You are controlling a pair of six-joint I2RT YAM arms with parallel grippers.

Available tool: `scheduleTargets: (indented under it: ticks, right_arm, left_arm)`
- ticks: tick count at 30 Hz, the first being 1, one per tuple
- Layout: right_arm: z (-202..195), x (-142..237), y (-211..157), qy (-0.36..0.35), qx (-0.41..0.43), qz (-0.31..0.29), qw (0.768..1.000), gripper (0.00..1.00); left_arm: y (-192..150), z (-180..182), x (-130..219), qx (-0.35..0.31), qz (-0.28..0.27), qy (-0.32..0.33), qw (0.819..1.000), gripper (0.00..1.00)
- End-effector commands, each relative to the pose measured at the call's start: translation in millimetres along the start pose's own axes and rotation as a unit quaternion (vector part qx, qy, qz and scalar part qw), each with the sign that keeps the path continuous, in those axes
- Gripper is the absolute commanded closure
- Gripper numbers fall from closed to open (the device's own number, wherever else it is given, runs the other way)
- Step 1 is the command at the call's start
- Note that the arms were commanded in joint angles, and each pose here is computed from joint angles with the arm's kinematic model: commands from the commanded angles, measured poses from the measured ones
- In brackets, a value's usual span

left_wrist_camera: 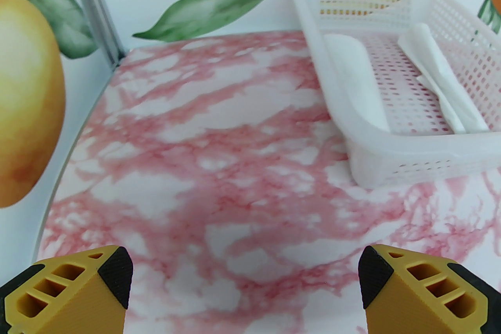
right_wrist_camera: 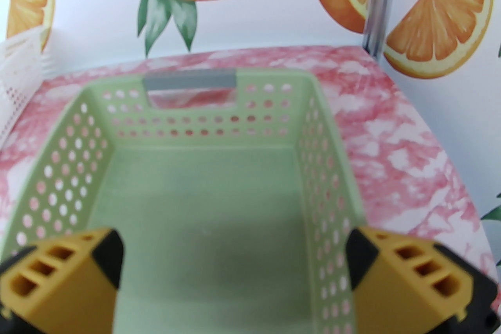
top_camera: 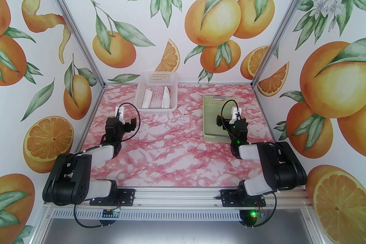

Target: Place the utensils on the paper napkin and roll it up

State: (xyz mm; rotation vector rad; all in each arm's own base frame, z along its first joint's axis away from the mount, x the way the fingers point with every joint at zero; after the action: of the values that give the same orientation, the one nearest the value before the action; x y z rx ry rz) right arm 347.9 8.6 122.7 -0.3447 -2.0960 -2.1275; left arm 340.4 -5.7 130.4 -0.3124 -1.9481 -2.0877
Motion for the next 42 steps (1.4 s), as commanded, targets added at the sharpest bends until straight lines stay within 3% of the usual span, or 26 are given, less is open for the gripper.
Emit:
scheduleTargets:
  ticks: [1,10,15,42]
  right_arm:
    - [-0.5,-4.0,5.0,-0.008,-0.001,-0.007,1.000,0.00]
    - [-0.4,-3.8,5.1,-0.008,0.000,-0.009,1.000,0.00]
    - [-0.2,-3.5,5.2,-0.008,-0.001,-0.010,1.000,0.00]
    - [2.4,-3.7,5.2,-0.011,0.008,-0.009,1.000,0.00]
  left_arm:
    - [18.2,-7.1,-5.0,-0.012,-0.056,-0.038,0.998,0.00]
    - [-1.8,-3.0,-24.4,-0.005,-0.083,-0.055,0.995,0.00]
    - [-3.1,1.3,-29.0,0.004,-0.054,-0.060,0.997,0.00]
    - [-2.0,-2.7,-31.2,-0.006,-0.050,-0.056,0.997,0.00]
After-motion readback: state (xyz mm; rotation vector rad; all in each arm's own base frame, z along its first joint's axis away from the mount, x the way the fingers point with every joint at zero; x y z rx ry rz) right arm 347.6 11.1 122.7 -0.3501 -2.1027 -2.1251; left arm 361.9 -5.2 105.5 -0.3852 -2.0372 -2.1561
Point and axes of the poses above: each hand's point on the last joint's axis, 136 mm out from that joint toward the fingers, its own x axis back along the fingers, its own z axis along the line the jaws close on, y = z × x, the point moved 5 cm from there along x, back along the fingers, and after that the axes turned 2 degrees about x, right-handed, at the moved point
